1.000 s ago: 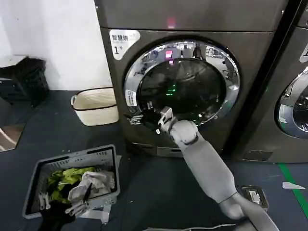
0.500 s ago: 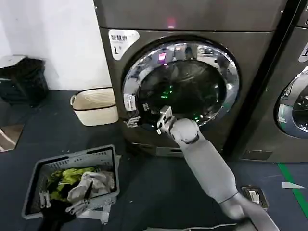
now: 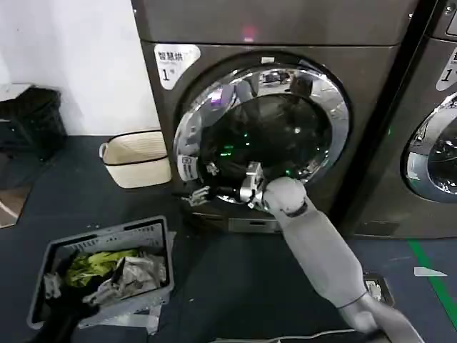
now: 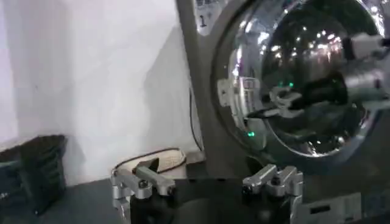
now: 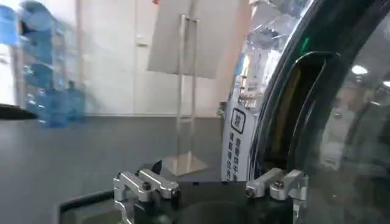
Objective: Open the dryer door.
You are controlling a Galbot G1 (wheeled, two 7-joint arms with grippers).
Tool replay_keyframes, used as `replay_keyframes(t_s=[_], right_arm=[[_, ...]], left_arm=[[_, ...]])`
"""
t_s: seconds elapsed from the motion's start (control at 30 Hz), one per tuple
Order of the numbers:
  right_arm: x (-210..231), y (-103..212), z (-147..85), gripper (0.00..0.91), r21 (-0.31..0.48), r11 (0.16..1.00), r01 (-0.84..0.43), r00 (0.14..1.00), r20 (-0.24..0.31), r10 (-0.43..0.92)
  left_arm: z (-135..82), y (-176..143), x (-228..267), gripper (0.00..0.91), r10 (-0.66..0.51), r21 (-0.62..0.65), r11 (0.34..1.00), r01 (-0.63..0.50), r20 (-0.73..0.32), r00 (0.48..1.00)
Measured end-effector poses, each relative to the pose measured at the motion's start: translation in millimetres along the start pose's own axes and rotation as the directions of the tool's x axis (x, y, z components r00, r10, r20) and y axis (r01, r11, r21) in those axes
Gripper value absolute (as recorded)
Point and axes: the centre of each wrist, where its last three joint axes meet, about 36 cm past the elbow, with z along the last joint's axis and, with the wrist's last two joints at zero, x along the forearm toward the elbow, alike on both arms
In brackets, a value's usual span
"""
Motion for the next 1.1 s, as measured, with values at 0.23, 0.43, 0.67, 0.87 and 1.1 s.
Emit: replay_keyframes(t_s=[0.23,0.43,0.67,0.87,1.1], right_arm=[[17.3,0.1,-5.9,0.907,0.01,0.997,0.077,0.997,0.023,-0.078],[32.1,4.0,-5.1,0.907,0.019,0.991,0.135,0.991,0.008,-0.135],[51.3,5.1,-6.3,0.907,0.021,0.976,0.215,0.977,0.005,-0.215],[63.6,7.6,-7.5,0.907,0.003,0.959,0.282,0.959,-0.007,-0.282],[78.1,7.6,-11.1,0.907,0.012,0.938,0.347,0.938,-0.02,-0.347]], left_arm=[[-13.3,17.6,-9.0,0.907,-0.005,-0.03,1.0,0.007,0.08,0.997],[-4.0,40.6,-21.2,0.907,-0.009,-0.01,1.0,0.01,0.087,0.996],[5.9,63.4,-41.9,0.907,0.014,0.003,1.0,-0.015,0.063,0.998],[5.7,75.5,-61.7,0.907,0.047,0.018,0.999,-0.048,0.04,0.998],[11.2,89.5,-89.5,0.907,0.088,0.054,0.994,-0.096,0.139,0.986]])
